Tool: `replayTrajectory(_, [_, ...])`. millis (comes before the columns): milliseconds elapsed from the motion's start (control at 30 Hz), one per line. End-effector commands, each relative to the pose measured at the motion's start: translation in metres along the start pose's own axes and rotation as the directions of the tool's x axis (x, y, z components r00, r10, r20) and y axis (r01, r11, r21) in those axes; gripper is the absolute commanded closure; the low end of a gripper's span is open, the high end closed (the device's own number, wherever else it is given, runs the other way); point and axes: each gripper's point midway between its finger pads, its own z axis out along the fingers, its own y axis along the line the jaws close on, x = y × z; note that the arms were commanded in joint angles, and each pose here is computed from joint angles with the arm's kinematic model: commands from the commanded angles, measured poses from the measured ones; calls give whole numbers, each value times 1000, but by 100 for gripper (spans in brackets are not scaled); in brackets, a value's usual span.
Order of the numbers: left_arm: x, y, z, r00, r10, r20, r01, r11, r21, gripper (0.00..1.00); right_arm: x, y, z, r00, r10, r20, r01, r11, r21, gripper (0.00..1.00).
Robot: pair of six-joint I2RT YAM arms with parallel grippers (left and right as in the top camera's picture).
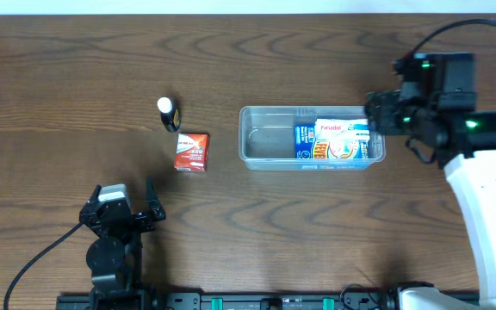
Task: Pack container
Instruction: 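Lift the Zam-Buk tin and carry it over the container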
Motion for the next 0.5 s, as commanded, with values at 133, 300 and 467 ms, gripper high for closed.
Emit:
replayTrajectory(133, [13,0,3,1000,15,-28,-14,1000,4,2,27,36,22,991,6,-135,-12,999,-43,46])
replayTrajectory(300, [13,0,3,1000,15,-28,-14,1000,4,2,43,35,45,974,7,-226,-12,1000,-19,46])
replayTrajectory(467, [13,0,3,1000,15,-28,-14,1000,4,2,58,38,62,955,9,-296,-10,1000,-3,47])
